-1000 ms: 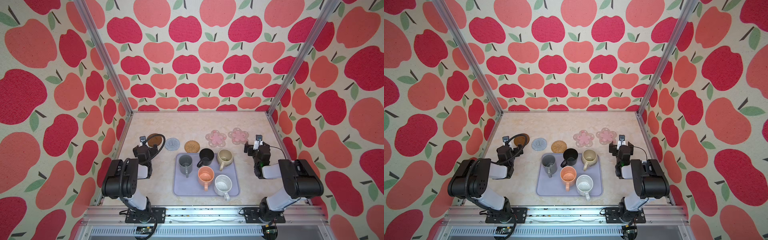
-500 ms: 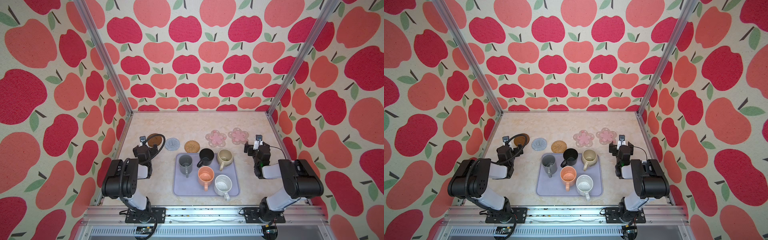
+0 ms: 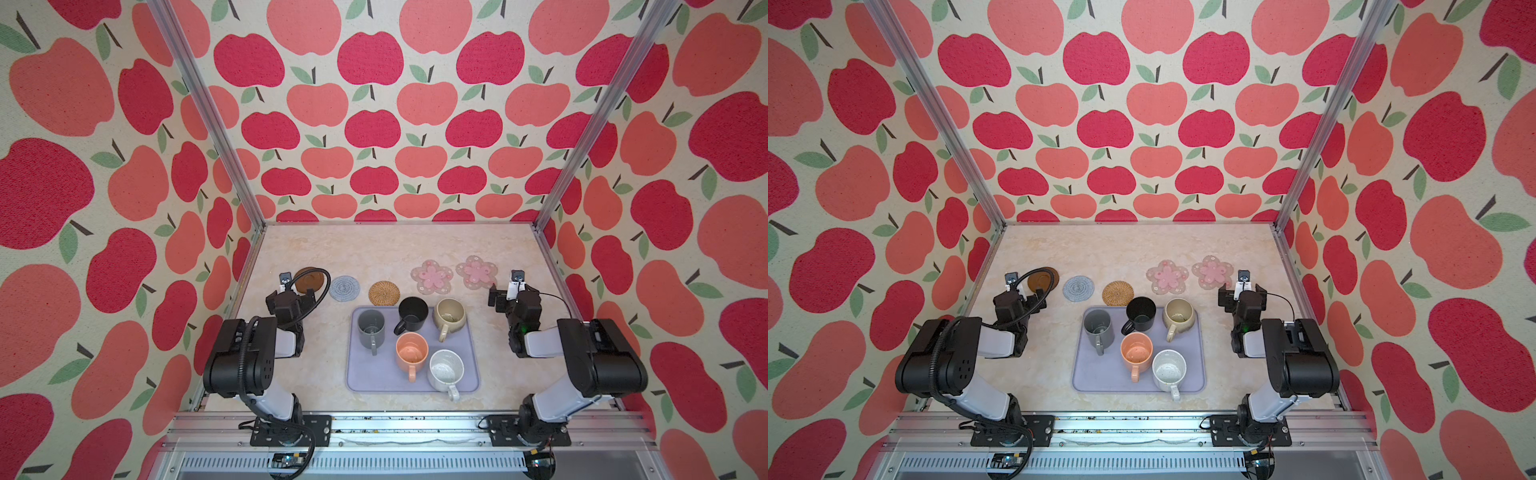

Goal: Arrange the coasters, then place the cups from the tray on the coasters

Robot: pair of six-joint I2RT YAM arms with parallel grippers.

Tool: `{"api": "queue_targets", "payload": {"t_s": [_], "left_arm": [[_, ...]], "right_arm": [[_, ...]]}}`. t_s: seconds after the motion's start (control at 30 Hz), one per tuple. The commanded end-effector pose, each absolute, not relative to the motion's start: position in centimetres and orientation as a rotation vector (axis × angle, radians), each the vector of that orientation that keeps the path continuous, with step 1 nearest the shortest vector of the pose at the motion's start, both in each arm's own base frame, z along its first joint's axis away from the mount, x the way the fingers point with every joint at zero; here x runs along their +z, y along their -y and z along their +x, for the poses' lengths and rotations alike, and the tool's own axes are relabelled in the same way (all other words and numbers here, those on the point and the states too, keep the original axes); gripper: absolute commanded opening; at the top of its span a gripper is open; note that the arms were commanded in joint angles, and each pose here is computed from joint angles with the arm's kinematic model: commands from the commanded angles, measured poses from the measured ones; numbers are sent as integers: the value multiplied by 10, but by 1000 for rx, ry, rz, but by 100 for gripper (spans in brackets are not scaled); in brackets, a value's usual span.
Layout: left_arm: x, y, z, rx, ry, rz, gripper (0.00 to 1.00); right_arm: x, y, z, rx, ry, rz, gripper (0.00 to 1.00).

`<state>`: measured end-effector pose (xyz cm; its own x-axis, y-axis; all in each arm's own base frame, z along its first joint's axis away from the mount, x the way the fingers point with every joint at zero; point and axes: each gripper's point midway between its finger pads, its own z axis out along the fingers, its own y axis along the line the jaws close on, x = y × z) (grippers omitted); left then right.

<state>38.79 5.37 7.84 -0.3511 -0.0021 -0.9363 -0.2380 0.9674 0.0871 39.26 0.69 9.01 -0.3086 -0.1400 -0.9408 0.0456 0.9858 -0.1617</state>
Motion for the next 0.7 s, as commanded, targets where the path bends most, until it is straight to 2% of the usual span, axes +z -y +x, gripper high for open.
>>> {"api": "queue_targets", "payload": {"t_s": [0.0,0.33,0.67], "left_arm": [[84,-53,394,215,-1897,-185,99],[87,-49,394,217,-1895,-161,99],[134,-51,399,269,-1941,-177,99]], "right_arm": [[93,-8,397,-173,-1873,-70,99],[93,-7,396,-178,-1869,-67,99],[113,-2,384,-194,-1809,-34,99]]}}
